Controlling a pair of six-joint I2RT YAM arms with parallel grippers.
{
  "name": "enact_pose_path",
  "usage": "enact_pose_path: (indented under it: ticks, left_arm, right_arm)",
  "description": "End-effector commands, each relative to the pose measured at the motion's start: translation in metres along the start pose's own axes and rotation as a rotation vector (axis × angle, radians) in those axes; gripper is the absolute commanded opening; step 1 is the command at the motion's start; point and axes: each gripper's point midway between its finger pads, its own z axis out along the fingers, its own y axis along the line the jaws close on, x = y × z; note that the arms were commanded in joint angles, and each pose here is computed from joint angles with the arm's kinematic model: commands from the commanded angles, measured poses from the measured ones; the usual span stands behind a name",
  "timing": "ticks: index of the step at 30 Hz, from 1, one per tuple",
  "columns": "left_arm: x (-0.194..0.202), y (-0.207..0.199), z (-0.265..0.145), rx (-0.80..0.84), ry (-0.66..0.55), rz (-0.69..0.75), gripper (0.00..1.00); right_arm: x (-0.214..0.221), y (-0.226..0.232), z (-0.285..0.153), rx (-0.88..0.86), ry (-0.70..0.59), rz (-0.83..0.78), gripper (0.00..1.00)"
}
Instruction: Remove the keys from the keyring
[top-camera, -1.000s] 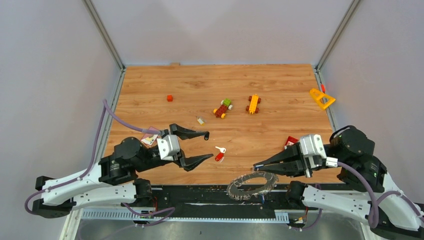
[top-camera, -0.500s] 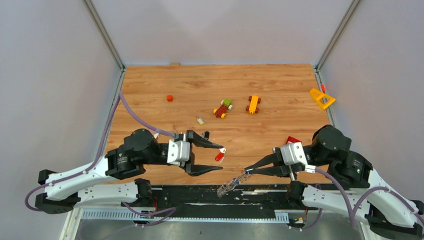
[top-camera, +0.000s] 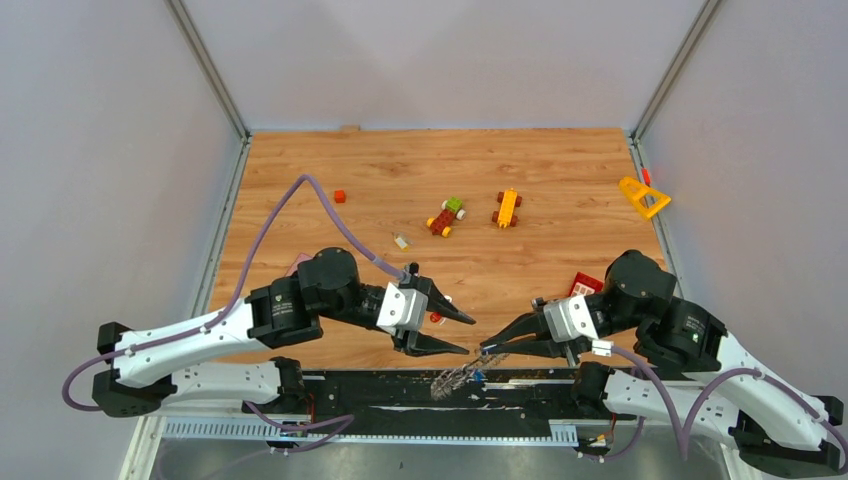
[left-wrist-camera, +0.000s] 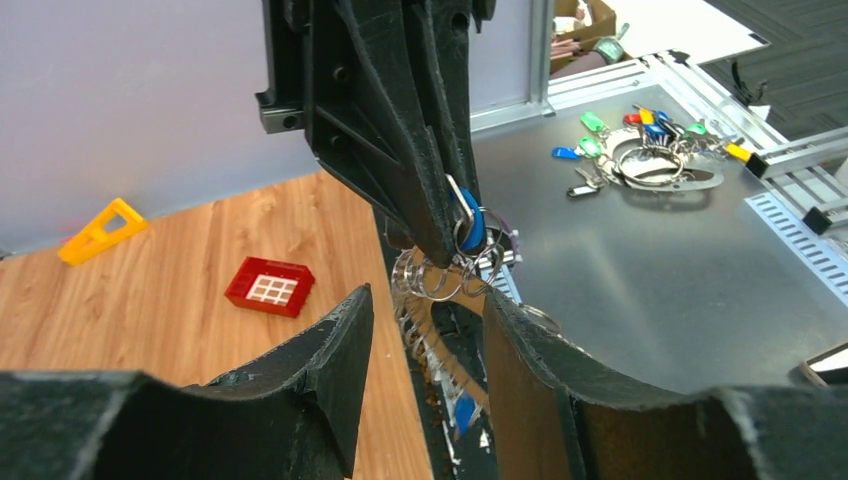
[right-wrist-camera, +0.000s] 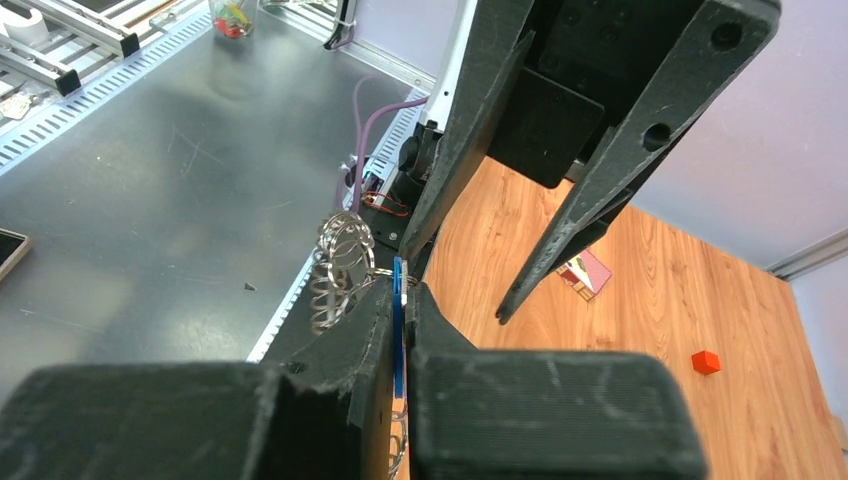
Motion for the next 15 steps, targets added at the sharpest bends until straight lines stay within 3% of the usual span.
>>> enact_pose_path:
  ticks: [1, 15]
  left_arm:
    - [-0.0166, -0.0088, 0.0028, 0.066, -0.041, 0.019, 0.51]
    - [-0.0124, -0.0177, 0.0125, 0.133, -0.017, 0.009, 0.41]
  right_arm:
    - [-0.0223, -0.0049, 0.0012, -0.001, -0.078, -0.103, 0.0]
    - [-0.0167, -0.0103, 0.0022, 0.021, -0.054, -0.108, 0.0]
